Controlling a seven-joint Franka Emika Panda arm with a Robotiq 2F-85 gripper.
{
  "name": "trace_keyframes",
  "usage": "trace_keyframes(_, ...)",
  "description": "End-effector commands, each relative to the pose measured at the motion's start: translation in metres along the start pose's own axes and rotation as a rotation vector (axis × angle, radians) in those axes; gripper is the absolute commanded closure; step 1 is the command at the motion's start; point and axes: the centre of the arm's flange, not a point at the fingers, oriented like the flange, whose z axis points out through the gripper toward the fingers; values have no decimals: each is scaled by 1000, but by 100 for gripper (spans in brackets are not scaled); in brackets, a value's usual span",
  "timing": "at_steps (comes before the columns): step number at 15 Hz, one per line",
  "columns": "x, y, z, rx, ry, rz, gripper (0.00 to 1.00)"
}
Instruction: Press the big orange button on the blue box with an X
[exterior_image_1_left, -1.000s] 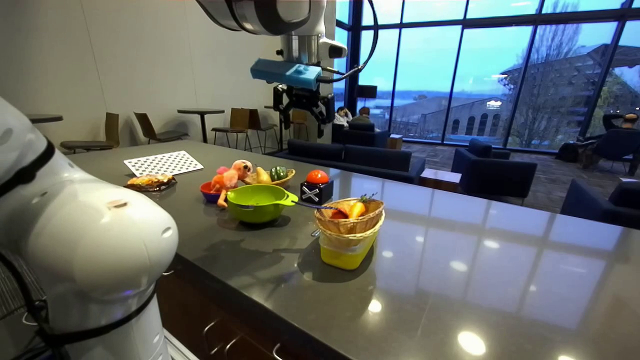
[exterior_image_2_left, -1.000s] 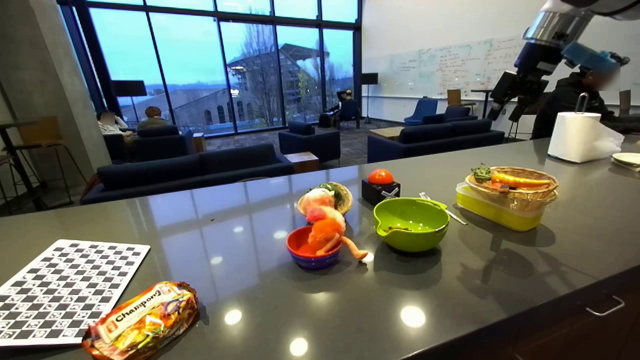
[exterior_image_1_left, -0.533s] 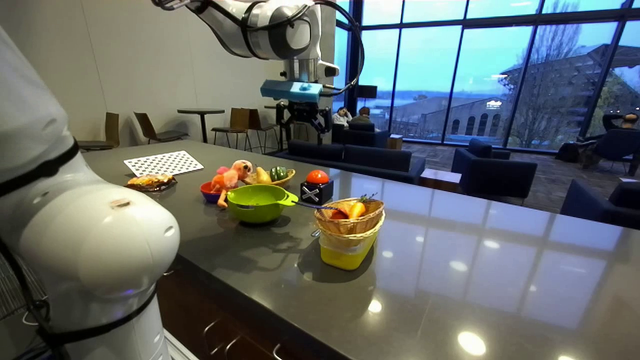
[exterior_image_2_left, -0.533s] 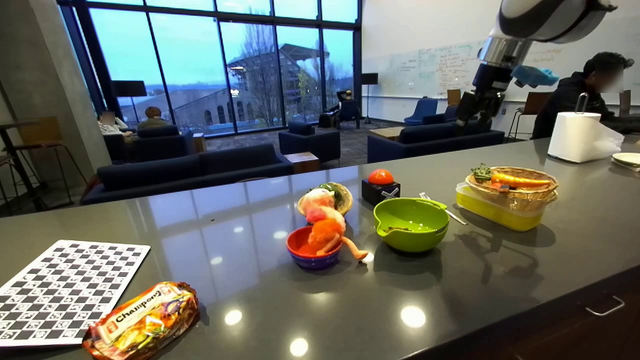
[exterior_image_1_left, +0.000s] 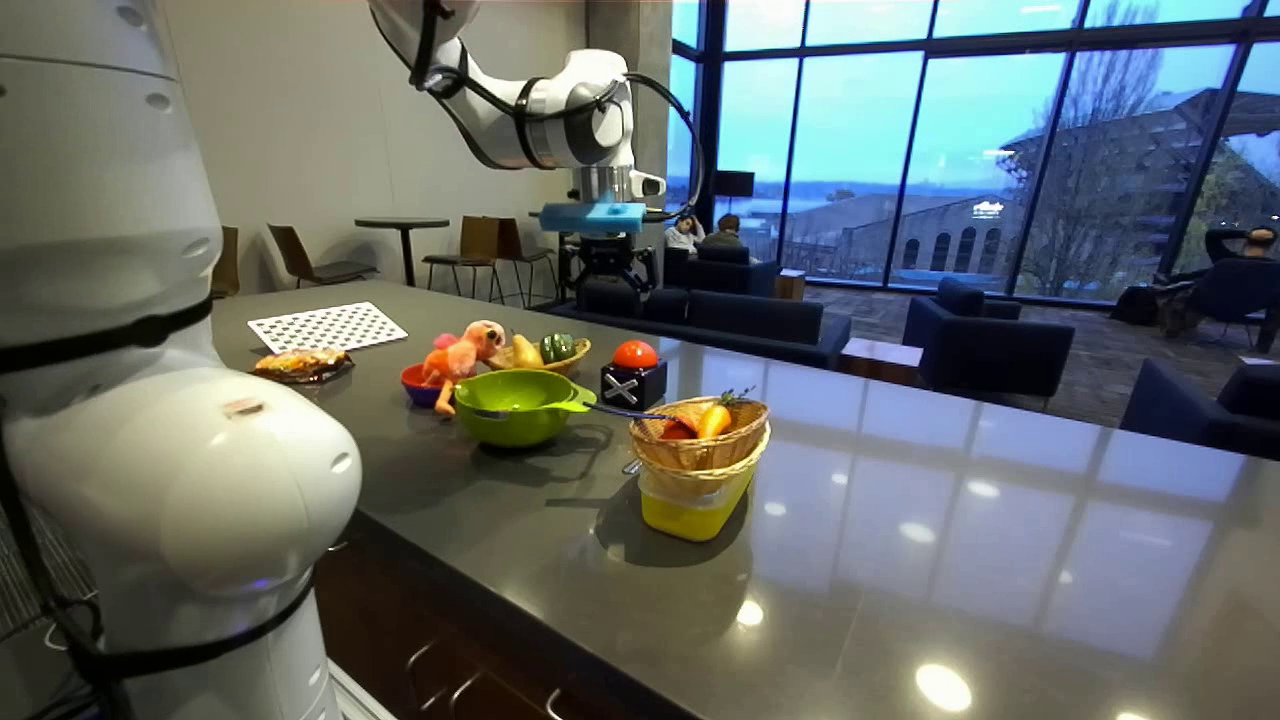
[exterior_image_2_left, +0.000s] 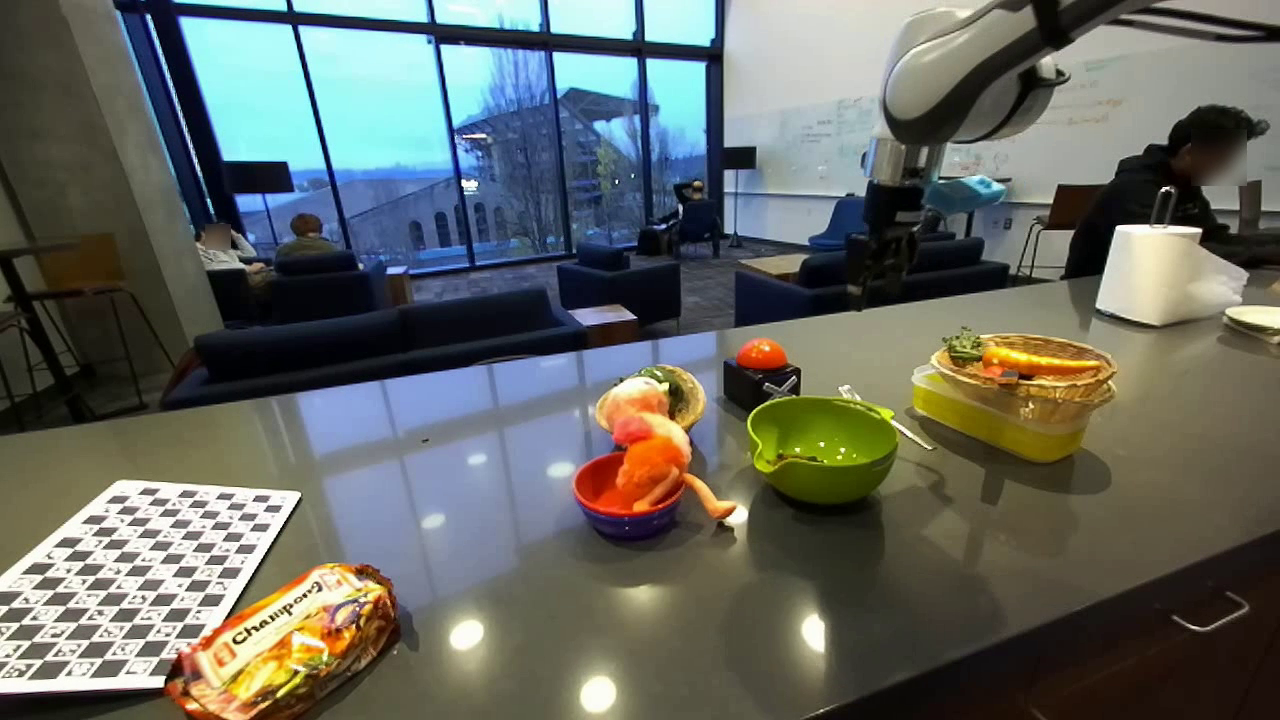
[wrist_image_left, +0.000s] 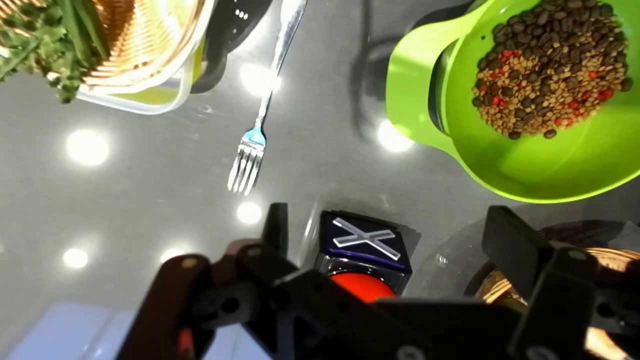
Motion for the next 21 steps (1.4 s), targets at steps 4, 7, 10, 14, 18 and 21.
trace_keyframes(4, 64, -35, 16, -31, -67, -101, 0)
trace_keyframes(7, 83, -47, 18, -46, -69, -144, 0)
trace_keyframes(10, 100, -49, 16, -62, -70, -167, 0)
trace_keyframes(14, 115, -37, 5, -53, -69, -131, 0)
trace_keyframes(18, 106, -39, 11, -49, -59, -141, 0)
trace_keyframes(21, 106, -40, 11, -49, -61, -142, 0)
